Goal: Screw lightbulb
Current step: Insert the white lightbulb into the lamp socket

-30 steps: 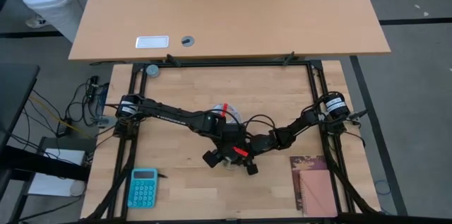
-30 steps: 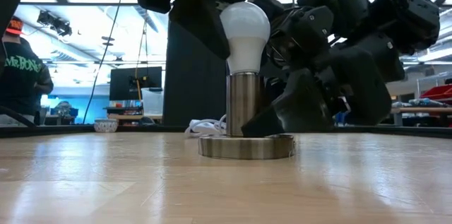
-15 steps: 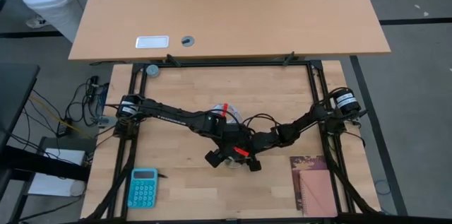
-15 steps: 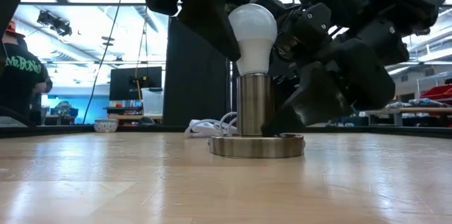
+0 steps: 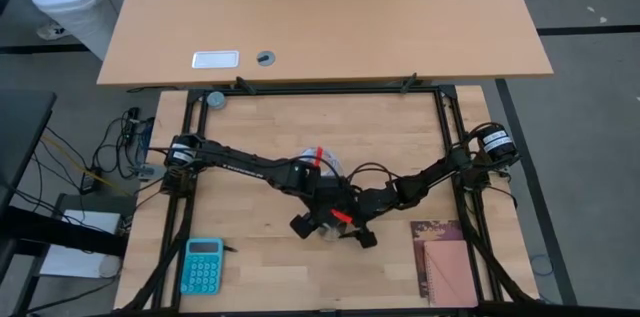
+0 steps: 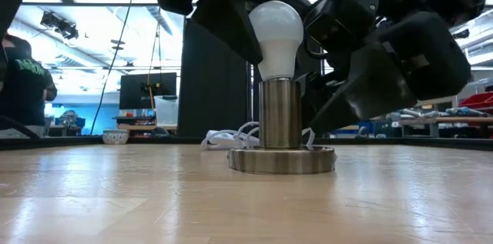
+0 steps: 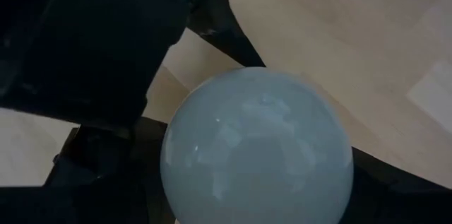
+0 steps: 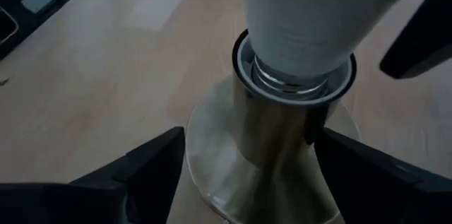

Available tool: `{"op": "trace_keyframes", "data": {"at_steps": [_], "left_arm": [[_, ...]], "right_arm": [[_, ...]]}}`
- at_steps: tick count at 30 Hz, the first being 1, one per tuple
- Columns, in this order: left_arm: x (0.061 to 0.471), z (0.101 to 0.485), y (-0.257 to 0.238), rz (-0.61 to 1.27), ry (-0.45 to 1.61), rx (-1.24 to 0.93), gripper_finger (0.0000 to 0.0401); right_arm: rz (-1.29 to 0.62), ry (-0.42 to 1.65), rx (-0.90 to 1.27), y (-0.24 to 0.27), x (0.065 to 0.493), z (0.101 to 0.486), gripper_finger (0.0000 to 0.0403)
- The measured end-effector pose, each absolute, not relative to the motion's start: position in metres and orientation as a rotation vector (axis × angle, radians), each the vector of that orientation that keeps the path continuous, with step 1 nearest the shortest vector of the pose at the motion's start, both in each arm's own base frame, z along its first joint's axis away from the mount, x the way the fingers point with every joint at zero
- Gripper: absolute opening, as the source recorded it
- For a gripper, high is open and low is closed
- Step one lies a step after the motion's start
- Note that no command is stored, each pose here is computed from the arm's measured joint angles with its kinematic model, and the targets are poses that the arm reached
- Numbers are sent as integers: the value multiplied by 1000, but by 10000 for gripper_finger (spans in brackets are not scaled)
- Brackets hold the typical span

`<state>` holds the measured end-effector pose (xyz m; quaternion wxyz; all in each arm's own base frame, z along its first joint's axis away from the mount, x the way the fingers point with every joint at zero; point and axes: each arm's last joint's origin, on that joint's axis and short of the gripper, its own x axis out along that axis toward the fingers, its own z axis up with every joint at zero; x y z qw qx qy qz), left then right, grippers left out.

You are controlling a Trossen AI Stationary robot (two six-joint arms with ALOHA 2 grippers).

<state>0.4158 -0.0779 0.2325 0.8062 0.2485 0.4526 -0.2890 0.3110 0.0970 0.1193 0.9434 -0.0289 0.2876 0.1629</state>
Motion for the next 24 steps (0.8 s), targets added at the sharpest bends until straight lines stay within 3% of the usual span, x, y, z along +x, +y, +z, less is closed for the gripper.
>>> {"op": "trace_keyframes", "data": {"at_steps": [13, 24], "left_arm": [[417, 233, -80, -613, 954, 540, 271], [417, 234, -82, -591, 951, 518, 271]], "right_arm": [[318, 517, -76, 98, 312, 123, 308], [411, 573, -103, 82, 299, 108, 308]]}}
